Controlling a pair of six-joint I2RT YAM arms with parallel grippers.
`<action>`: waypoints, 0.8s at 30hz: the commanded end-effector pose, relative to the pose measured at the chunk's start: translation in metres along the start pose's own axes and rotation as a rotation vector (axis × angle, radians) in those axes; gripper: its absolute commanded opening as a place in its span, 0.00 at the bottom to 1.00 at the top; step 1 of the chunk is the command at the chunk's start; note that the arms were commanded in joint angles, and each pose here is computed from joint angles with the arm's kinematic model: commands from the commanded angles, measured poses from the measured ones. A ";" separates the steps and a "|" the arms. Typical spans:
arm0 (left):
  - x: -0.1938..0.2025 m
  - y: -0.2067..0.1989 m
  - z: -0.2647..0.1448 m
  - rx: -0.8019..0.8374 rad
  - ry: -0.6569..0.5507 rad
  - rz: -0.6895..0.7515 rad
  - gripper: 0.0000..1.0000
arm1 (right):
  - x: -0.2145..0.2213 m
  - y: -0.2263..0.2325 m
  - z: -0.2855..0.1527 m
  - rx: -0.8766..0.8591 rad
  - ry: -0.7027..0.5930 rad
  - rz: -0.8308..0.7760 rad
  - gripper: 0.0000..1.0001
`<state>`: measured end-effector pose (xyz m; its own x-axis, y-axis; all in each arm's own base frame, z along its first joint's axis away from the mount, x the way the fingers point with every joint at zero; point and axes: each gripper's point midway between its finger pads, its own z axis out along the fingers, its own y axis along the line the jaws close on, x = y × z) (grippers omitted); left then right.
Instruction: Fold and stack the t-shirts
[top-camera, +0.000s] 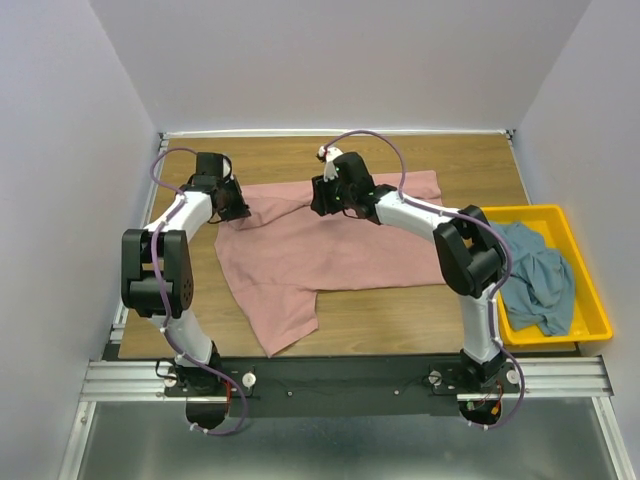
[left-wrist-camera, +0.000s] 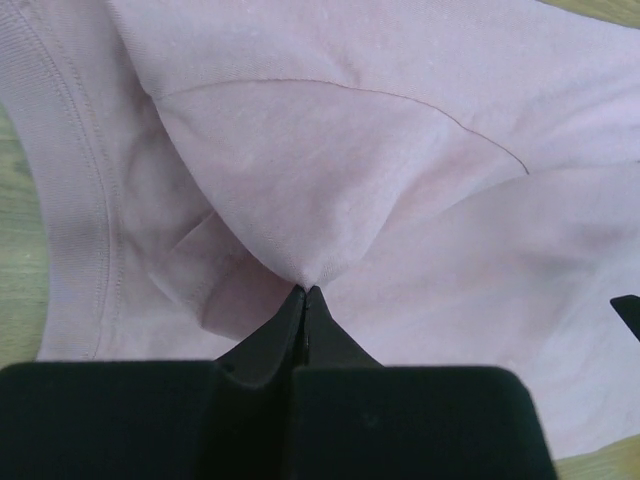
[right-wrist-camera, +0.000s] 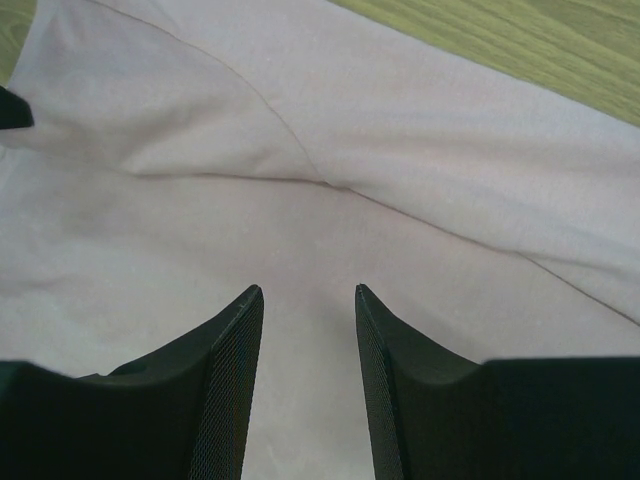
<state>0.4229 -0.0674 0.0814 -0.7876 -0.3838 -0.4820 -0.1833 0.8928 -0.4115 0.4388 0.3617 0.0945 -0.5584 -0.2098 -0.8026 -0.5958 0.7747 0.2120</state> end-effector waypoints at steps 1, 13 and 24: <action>-0.016 -0.006 -0.009 0.010 -0.069 0.017 0.02 | 0.007 -0.001 0.016 -0.001 0.008 -0.001 0.49; -0.051 -0.013 0.017 0.011 -0.095 0.048 0.03 | 0.011 0.006 0.038 -0.056 0.024 0.008 0.49; -0.076 -0.019 0.032 0.021 -0.147 0.032 0.09 | 0.008 0.001 0.046 -0.035 0.016 0.011 0.50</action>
<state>0.4801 -0.0667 0.0901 -0.7452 -0.3762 -0.5506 -0.1482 0.8985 -0.4132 0.4518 0.3782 0.0599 -0.5864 -0.2282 -0.7772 -0.6048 0.7616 0.2327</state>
